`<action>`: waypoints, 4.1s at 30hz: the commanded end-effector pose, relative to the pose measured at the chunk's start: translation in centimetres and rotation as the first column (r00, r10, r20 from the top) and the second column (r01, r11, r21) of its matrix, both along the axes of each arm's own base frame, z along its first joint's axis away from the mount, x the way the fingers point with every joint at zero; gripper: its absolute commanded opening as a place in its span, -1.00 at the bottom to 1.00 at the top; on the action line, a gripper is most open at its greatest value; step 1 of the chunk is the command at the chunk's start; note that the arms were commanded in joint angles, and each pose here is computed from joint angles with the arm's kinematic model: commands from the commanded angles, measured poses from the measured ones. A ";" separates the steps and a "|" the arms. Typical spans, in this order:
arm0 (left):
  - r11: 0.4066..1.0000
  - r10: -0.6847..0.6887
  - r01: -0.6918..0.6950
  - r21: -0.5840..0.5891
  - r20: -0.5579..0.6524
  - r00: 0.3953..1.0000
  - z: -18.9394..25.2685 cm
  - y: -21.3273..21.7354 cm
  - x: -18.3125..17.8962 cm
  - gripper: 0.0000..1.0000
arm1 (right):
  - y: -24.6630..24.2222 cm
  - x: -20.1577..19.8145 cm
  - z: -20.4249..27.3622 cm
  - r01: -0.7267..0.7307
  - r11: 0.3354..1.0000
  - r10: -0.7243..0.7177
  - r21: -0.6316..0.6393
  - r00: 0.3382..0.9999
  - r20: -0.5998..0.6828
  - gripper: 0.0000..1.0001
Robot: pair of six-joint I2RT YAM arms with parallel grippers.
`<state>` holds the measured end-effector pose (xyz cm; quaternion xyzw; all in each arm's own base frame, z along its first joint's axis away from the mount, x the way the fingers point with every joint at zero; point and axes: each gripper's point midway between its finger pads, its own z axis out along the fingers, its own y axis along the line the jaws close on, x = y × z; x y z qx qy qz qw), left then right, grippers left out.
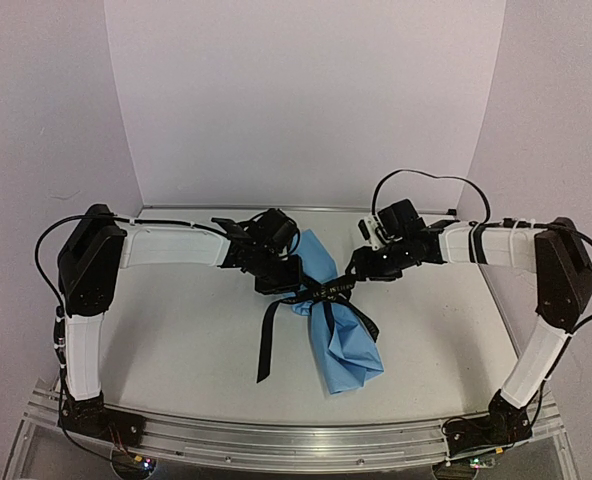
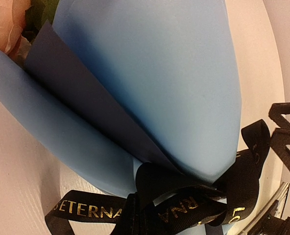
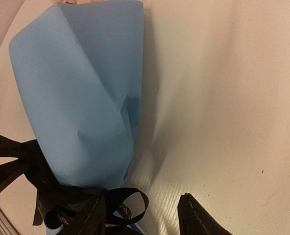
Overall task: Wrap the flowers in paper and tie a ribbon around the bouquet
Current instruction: Cross the half-tied ribbon over the folded bouquet, then tie the half-tied ribbon around the folded bouquet, then adjust the folded bouquet at the center of the board.
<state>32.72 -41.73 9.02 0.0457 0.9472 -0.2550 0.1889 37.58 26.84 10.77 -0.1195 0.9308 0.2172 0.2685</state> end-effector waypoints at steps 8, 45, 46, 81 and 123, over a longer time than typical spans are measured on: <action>0.999 -0.010 0.012 -0.051 0.039 0.999 1.7 -1.1 0.8 -0.99 | 0.2 1.5 -0.1 0.074 0.997 -0.074 0.002 0.997 -0.006 -0.05; 0.999 -0.002 0.004 -0.054 0.024 1.000 1.1 -0.8 0.7 -1.00 | -1.1 -2.8 -0.8 0.065 0.997 -0.061 0.048 0.995 -0.077 -0.14; 0.999 -0.002 0.003 -0.053 0.024 1.000 1.1 -0.8 0.7 -1.00 | -1.1 -2.9 -0.8 0.064 0.997 -0.059 0.050 0.995 -0.079 -0.14; 0.996 0.072 -0.070 -0.058 0.023 0.997 1.2 1.8 0.7 -1.00 | -3.6 -3.1 0.0 0.183 0.982 -0.184 -0.053 0.983 -0.011 -1.00; 0.993 0.096 -0.095 -0.070 0.012 0.995 1.0 3.9 -0.6 -1.00 | -1.0 -6.7 -2.2 0.284 0.955 -0.284 -0.085 0.959 0.013 -1.00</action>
